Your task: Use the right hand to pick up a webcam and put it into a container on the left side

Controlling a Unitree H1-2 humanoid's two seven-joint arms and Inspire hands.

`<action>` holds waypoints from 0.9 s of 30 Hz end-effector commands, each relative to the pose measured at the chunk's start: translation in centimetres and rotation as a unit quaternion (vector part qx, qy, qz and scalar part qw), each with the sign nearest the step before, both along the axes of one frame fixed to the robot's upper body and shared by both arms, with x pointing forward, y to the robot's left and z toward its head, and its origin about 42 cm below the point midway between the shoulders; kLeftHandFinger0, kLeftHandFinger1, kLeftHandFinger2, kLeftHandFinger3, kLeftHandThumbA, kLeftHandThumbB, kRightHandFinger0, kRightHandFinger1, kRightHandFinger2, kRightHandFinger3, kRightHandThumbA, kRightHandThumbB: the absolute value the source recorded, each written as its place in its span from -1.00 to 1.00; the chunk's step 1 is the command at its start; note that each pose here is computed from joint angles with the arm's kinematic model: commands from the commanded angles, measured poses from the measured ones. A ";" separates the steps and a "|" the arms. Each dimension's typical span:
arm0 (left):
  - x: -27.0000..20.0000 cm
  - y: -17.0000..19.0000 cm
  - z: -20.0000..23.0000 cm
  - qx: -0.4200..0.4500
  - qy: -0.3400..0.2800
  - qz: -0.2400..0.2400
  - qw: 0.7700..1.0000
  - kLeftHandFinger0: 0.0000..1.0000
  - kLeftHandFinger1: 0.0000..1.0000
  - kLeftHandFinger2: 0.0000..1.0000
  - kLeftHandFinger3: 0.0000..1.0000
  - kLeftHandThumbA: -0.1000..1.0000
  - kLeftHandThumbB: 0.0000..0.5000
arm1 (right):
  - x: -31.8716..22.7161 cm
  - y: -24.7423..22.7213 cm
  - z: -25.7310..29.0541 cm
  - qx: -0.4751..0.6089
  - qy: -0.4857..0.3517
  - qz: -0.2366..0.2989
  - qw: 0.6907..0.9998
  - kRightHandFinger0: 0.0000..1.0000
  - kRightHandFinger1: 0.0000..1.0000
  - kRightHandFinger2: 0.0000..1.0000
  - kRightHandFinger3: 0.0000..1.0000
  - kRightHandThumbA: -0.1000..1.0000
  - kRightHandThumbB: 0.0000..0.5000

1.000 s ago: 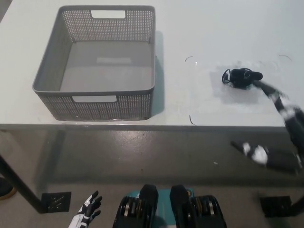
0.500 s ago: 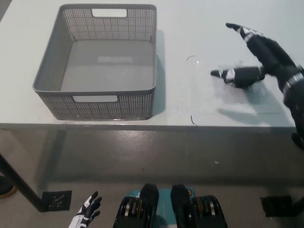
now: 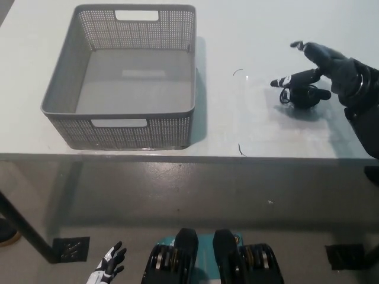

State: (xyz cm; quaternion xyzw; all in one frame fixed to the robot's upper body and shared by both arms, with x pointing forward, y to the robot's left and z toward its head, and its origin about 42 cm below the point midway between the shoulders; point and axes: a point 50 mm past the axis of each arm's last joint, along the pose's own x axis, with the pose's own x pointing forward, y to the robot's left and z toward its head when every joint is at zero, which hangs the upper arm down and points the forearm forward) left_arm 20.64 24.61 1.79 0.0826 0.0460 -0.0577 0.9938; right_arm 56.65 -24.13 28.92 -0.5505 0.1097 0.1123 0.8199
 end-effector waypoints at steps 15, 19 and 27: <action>0.3 0.6 0.9 0.014 -0.030 -0.005 0.999 1.00 1.00 1.00 1.00 1.00 -0.77 | 1.4 -0.9 -2.2 0.001 -0.005 -0.022 1.000 1.00 1.00 1.00 1.00 0.69 1.00; 0.4 0.5 1.0 0.012 -0.030 -0.005 0.999 1.00 1.00 1.00 1.00 1.00 -0.77 | 0.9 -1.0 -3.9 -0.001 0.006 -0.020 1.000 1.00 1.00 1.00 1.00 0.62 0.85; 1.1 0.6 1.4 0.014 -0.033 -0.005 0.999 1.00 1.00 1.00 1.00 1.00 -0.80 | 0.5 -0.4 -5.4 0.008 -0.014 -0.016 1.000 1.00 1.00 1.00 1.00 0.53 0.67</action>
